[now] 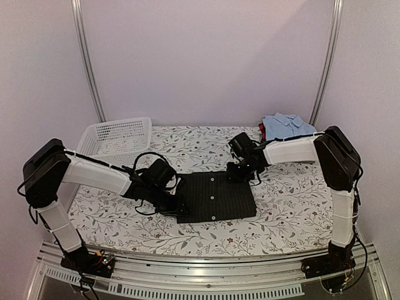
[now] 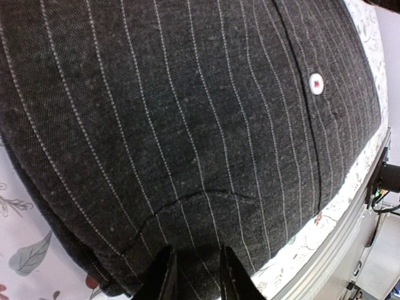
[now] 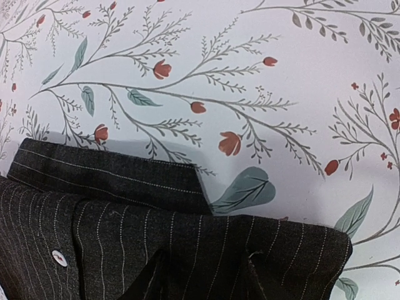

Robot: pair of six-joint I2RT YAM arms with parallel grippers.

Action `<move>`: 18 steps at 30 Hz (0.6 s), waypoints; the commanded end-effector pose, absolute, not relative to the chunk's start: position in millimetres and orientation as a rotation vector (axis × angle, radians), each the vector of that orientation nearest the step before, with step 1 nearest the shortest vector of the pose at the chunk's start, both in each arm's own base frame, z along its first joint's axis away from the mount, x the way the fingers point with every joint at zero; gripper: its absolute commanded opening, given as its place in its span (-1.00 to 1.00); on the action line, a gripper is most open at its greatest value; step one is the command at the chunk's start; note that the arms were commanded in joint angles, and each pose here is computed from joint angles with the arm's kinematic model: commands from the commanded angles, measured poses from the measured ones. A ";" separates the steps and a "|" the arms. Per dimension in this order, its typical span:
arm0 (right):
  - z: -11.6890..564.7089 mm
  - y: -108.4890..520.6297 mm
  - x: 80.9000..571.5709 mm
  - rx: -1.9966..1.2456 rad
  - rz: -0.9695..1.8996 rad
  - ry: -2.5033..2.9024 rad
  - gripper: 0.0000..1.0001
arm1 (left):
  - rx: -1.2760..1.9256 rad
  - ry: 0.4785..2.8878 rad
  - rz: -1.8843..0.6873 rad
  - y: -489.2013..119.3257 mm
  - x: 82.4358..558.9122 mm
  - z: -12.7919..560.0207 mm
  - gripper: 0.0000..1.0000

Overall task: Fold and stack the long sleeve shirts
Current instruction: Smooth out the square-folded shirt at the center of the board.

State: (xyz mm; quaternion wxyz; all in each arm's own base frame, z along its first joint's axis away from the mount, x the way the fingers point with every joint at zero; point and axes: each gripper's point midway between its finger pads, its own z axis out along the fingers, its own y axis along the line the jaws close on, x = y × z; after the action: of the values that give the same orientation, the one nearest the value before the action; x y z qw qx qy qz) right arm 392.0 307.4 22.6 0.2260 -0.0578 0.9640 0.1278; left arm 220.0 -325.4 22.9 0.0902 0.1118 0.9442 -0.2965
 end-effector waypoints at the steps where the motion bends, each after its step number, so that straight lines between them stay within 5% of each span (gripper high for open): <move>1: 15.6 296.7 390.8 -0.185 0.304 2.694 -0.20 | 0.336 2.833 -0.844 -318.1 212.3 18.4 -0.53; 11: 95.8 301.7 324.8 -0.313 0.236 2.582 -0.01 | 0.296 2.764 -0.871 -311.0 214.9 54.4 -0.52; 18: 82.9 316.0 254.2 -0.370 0.333 2.663 -0.49 | 0.207 2.741 -0.852 -291.5 225.2 60.2 -0.52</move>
State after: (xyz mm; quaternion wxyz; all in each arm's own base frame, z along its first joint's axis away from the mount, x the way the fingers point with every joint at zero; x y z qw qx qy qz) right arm 288.7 323.2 108.7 0.2598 -0.1401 0.9463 0.1321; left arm 220.7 -309.6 65.1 0.1294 0.0954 0.9372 -0.3096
